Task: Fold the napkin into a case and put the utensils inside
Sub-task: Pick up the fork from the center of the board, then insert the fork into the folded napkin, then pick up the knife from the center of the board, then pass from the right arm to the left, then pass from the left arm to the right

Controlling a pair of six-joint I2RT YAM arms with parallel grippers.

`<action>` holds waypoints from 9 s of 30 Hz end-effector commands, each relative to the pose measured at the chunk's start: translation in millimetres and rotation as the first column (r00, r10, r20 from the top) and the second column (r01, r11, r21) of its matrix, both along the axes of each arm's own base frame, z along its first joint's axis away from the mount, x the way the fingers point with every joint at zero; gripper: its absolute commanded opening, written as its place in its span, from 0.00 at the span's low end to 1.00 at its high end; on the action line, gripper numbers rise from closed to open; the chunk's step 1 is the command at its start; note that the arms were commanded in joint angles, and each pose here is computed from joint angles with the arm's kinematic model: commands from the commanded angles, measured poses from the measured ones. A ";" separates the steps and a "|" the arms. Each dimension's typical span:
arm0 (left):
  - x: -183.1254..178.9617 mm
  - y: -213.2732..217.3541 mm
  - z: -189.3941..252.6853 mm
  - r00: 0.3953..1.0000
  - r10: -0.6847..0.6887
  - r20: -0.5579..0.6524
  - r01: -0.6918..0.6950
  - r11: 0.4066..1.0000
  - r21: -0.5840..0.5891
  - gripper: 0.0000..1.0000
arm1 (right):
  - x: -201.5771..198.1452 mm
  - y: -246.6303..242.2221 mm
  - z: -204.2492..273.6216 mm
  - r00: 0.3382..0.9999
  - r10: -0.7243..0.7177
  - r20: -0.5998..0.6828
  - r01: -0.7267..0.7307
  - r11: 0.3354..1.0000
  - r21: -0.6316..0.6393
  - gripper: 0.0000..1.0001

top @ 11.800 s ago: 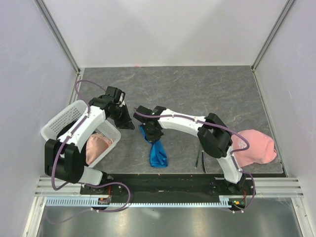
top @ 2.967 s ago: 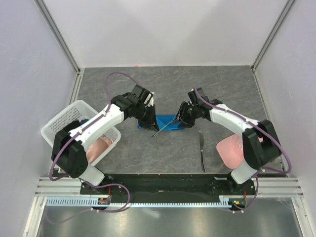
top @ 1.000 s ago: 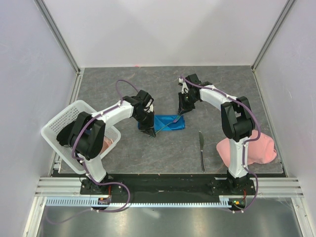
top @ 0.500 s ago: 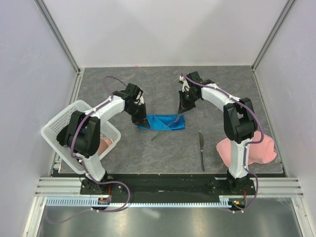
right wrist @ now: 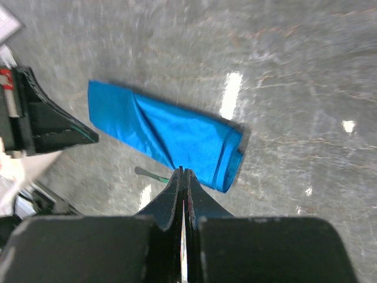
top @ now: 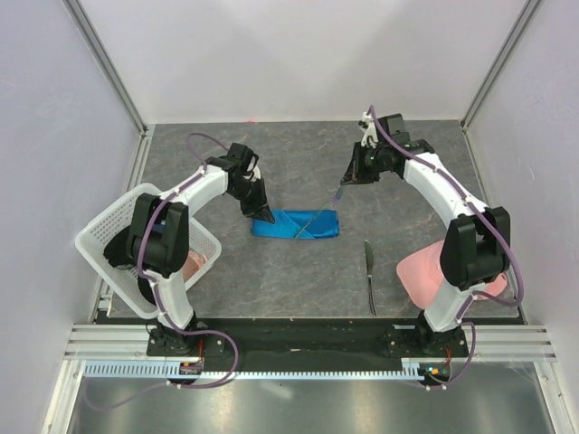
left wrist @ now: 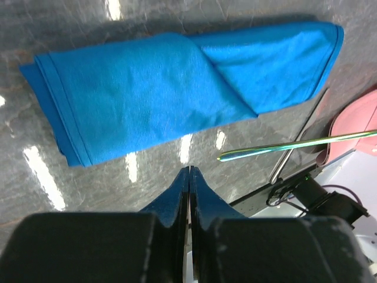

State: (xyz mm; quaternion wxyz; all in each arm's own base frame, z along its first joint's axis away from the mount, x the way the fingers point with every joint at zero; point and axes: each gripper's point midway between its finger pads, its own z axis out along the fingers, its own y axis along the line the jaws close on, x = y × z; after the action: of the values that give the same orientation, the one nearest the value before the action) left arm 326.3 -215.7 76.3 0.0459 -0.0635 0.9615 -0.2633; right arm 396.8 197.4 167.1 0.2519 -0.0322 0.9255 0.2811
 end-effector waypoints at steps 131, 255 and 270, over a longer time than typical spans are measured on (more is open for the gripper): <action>7.7 86.7 -55.9 0.980 0.179 -0.092 -0.156 0.964 0.216 0.02 | -21.3 70.2 -100.3 0.894 -0.418 -0.163 0.448 0.818 0.362 0.00; -154.7 -98.8 15.6 0.773 -0.630 0.082 0.635 0.770 -0.070 0.02 | -104.4 24.5 -61.8 0.742 -0.398 -0.539 0.473 0.881 0.000 0.53; -175.0 -102.4 23.6 0.725 -0.683 0.081 0.684 0.703 -0.194 0.02 | -79.7 11.8 -67.0 0.916 -0.244 -0.319 0.236 0.970 -0.065 0.57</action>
State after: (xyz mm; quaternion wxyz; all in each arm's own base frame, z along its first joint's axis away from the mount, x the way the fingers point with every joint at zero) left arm 164.2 -312.1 81.2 -0.0527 0.2490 0.9173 -0.3062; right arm 296.4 213.3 79.9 0.0597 0.2370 0.9388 0.2425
